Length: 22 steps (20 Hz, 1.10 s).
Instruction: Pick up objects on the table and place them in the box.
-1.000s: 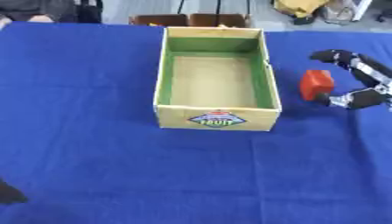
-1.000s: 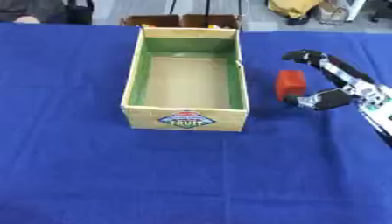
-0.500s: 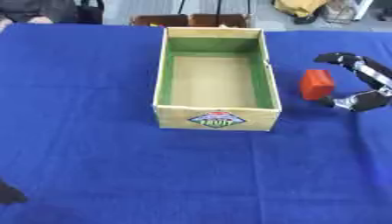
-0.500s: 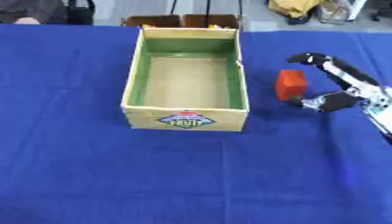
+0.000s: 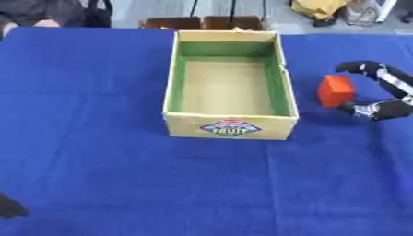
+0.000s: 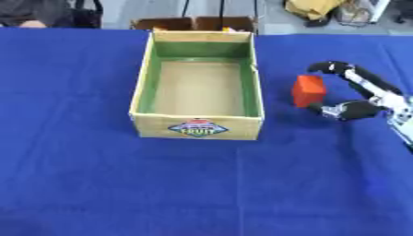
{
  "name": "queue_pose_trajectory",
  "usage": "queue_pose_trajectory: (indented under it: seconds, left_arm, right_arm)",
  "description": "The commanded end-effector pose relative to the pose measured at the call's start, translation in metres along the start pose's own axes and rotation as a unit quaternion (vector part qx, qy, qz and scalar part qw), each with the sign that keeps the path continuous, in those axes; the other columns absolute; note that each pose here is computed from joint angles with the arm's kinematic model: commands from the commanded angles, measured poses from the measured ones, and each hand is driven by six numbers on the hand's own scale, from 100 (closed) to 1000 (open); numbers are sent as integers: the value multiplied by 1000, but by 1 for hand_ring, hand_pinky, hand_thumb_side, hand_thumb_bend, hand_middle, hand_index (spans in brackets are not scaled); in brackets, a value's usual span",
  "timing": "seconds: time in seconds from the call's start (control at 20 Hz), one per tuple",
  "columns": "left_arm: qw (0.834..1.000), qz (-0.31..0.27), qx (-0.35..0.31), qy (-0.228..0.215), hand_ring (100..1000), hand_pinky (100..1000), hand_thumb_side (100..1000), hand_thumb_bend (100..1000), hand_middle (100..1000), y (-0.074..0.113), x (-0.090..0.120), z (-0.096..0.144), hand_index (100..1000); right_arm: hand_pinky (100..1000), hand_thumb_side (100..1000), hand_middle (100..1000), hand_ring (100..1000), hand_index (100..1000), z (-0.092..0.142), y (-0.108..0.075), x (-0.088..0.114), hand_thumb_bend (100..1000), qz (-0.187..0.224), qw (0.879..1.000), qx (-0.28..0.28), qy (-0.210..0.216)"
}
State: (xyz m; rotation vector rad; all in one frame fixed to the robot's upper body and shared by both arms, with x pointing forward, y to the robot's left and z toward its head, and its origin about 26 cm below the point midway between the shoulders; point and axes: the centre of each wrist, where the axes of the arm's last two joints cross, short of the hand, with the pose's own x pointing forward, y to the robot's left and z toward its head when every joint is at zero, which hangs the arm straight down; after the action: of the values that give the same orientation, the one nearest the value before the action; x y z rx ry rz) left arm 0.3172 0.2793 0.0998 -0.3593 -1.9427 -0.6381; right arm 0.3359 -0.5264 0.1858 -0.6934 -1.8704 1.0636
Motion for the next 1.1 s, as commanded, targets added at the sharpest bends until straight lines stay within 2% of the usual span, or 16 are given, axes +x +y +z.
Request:
queue_pose_trajectory:
  seconds: [0.05, 0.9, 1.0, 1.1]
  left_arm:
    - [1000, -14, -8, -7, 550, 614, 1000, 281, 412, 4, 8, -1, 598]
    - [1000, -16, -11, -8, 550, 616, 1000, 275, 412, 2, 7, -1, 598]
    - [1000, -17, -11, -8, 550, 617, 1000, 275, 412, 2, 7, -1, 597]
    - [1000, -17, -11, -7, 550, 617, 1000, 276, 412, 2, 7, -1, 597]
  right_arm:
    - [956, 500, 831, 999, 922, -2, -19, 3, 483, 15, 1000, -6, -2]
    - [947, 521, 816, 984, 921, -5, -11, 0, 447, 19, 1000, 14, 4]
    - [946, 511, 809, 981, 921, -5, -11, 0, 439, 21, 1000, 15, 4]
    - [927, 464, 759, 936, 909, -6, -10, 0, 409, 21, 1000, 13, 4]
